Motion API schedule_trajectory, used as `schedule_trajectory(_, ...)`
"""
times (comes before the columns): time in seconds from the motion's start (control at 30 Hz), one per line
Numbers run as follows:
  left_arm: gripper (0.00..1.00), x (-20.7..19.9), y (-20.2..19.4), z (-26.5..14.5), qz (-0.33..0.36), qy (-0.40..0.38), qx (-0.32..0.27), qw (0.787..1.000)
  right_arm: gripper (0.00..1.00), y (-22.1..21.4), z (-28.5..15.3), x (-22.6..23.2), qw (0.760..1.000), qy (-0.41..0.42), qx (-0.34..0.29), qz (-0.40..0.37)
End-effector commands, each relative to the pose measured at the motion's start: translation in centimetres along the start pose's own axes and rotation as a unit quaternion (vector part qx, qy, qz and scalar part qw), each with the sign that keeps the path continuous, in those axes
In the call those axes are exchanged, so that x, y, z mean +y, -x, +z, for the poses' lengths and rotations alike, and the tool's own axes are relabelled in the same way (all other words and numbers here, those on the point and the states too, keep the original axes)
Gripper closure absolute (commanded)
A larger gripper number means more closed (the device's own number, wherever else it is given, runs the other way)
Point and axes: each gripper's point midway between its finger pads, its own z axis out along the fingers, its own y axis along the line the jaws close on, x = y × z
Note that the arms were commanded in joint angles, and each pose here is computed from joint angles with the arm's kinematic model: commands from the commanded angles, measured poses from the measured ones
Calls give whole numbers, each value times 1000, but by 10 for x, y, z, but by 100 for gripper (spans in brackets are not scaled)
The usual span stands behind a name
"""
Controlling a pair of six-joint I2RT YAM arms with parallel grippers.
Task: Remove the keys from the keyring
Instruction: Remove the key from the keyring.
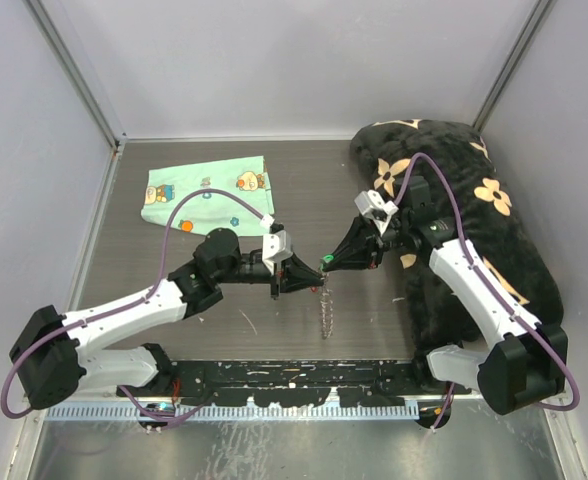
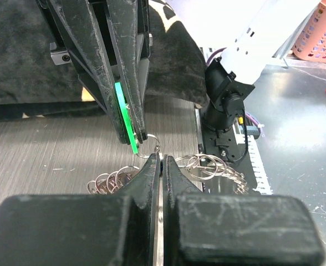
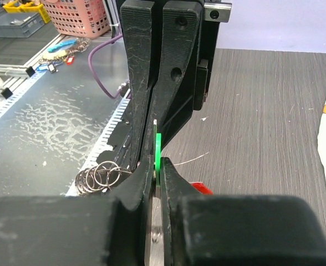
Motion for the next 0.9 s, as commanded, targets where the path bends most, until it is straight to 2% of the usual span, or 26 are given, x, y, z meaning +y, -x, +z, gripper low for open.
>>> schedule_trajectory(0.0,100,-17,34,2,24,-55,-35,998,88,1,-1,-7,999,-8,5,-36)
schedule_trajectory(0.43,100,-18,43,-11,23,-55,-51,997,87,-15,-6,-11,999,-23,8,-23)
schedule_trajectory(0.87,100,-13,43,-4,0,-53,-79,995,82,-29,-6,-10,999,-32,16,-24)
